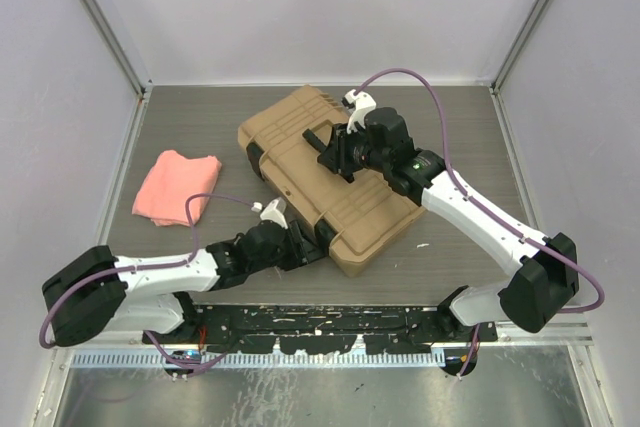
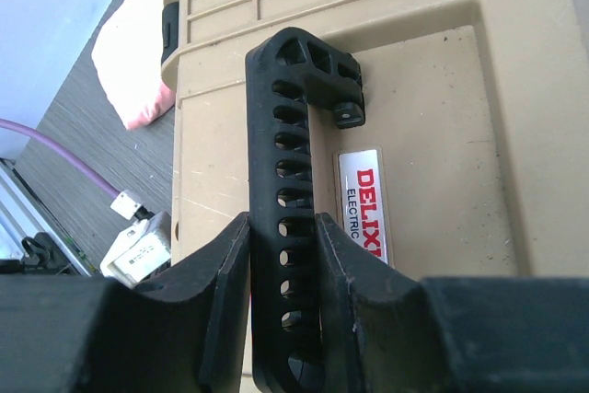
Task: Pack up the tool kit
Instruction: Close the toolbox at the center of the board.
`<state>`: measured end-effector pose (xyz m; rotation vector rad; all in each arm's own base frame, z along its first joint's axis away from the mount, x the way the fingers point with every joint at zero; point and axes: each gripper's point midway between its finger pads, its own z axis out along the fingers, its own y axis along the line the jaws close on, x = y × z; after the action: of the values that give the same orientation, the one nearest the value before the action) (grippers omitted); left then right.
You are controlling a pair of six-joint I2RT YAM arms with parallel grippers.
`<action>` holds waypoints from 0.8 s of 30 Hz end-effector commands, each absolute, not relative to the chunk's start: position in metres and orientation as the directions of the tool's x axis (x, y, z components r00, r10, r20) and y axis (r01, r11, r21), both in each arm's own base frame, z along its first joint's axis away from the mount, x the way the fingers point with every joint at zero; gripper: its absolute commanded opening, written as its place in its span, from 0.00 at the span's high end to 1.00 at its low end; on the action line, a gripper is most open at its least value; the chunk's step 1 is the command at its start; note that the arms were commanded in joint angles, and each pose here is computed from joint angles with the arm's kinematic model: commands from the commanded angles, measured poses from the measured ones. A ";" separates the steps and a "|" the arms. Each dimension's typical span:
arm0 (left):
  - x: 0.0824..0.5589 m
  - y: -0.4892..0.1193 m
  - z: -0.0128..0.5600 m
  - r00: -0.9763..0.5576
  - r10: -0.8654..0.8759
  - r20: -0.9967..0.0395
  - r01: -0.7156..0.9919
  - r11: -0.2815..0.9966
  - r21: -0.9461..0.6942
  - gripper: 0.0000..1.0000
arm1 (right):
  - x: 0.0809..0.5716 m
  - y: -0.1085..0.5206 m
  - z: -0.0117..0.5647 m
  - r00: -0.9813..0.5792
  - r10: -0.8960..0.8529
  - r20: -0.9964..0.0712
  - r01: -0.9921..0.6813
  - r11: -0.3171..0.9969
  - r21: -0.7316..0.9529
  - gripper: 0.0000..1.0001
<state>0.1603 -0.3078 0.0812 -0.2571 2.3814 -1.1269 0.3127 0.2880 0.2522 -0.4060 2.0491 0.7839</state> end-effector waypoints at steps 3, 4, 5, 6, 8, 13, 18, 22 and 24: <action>0.173 -0.317 0.114 -0.824 -0.428 -0.371 0.081 0.558 -0.826 0.54 | 0.287 0.289 0.231 -0.659 -0.004 -0.752 -0.501 0.748 0.435 0.84; 0.172 -0.314 0.114 -0.822 -0.430 -0.373 0.078 0.564 -0.822 0.52 | 0.288 0.288 0.230 -0.655 -0.004 -0.756 -0.499 0.753 0.429 0.82; 0.171 -0.310 0.113 -0.820 -0.430 -0.377 0.075 0.574 -0.816 0.50 | 0.289 0.287 0.231 -0.651 -0.004 -0.759 -0.497 0.758 0.422 0.80; 0.170 -0.304 0.112 -0.817 -0.429 -0.385 0.070 0.589 -0.805 0.47 | 0.290 0.285 0.231 -0.648 -0.005 -0.762 -0.494 0.764 0.415 0.77; 0.169 -0.293 0.110 -0.807 -0.429 -0.405 0.061 0.622 -0.781 0.42 | 0.291 0.284 0.233 -0.640 -0.013 -0.768 -0.496 0.770 0.400 0.69; 0.169 -0.260 0.118 -0.760 -0.438 -0.480 0.060 0.688 -0.723 0.29 | 0.299 0.275 0.255 -0.573 -0.019 -0.819 -0.510 0.791 0.338 0.56; 0.167 -0.221 0.133 -0.705 -0.446 -0.551 0.046 0.747 -0.663 0.18 | 0.299 0.271 0.289 -0.474 -0.021 -0.880 -0.567 0.773 0.287 0.47; 0.168 -0.196 0.149 -0.653 -0.455 -0.606 0.050 0.772 -0.633 0.08 | 0.289 0.272 0.314 -0.409 -0.009 -0.912 -0.631 0.726 0.275 0.43; 0.169 -0.182 0.158 -0.623 -0.439 -0.647 0.052 0.803 -0.594 0.01 | 0.286 0.267 0.327 -0.374 0.017 -0.927 -0.631 0.728 0.268 0.42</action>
<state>0.1595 -0.2168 0.1393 -0.2965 2.1930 -0.9198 0.2943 0.2689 0.2630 -0.4575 2.0417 0.6947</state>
